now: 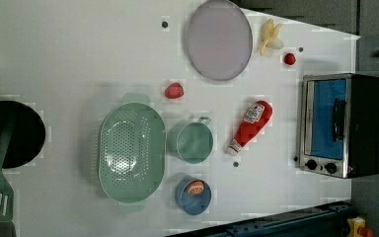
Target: Pick Ketchup from oven and place it on table.
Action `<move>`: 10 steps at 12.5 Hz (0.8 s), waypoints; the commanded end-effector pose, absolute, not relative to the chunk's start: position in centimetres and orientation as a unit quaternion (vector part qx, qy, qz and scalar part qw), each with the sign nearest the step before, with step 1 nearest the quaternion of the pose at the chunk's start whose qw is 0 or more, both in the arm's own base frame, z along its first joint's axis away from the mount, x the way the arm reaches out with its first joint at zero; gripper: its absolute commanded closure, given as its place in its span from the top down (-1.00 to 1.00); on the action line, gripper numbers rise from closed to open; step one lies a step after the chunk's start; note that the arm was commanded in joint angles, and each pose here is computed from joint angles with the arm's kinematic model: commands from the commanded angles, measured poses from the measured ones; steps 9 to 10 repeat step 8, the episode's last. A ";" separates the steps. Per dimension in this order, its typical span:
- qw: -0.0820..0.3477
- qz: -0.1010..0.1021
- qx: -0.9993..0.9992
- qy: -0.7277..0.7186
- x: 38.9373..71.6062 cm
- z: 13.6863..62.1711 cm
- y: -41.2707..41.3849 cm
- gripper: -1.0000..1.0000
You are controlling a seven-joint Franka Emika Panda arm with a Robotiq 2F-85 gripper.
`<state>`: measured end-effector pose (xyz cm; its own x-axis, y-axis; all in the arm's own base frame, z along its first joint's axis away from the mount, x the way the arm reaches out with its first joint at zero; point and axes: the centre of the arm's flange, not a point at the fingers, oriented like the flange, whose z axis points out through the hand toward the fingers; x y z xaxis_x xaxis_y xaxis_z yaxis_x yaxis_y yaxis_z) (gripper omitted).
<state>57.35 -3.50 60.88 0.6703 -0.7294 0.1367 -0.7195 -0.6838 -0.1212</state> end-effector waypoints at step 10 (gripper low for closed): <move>-0.009 -0.026 -0.909 0.416 54.5 65.7 -3.7 1.00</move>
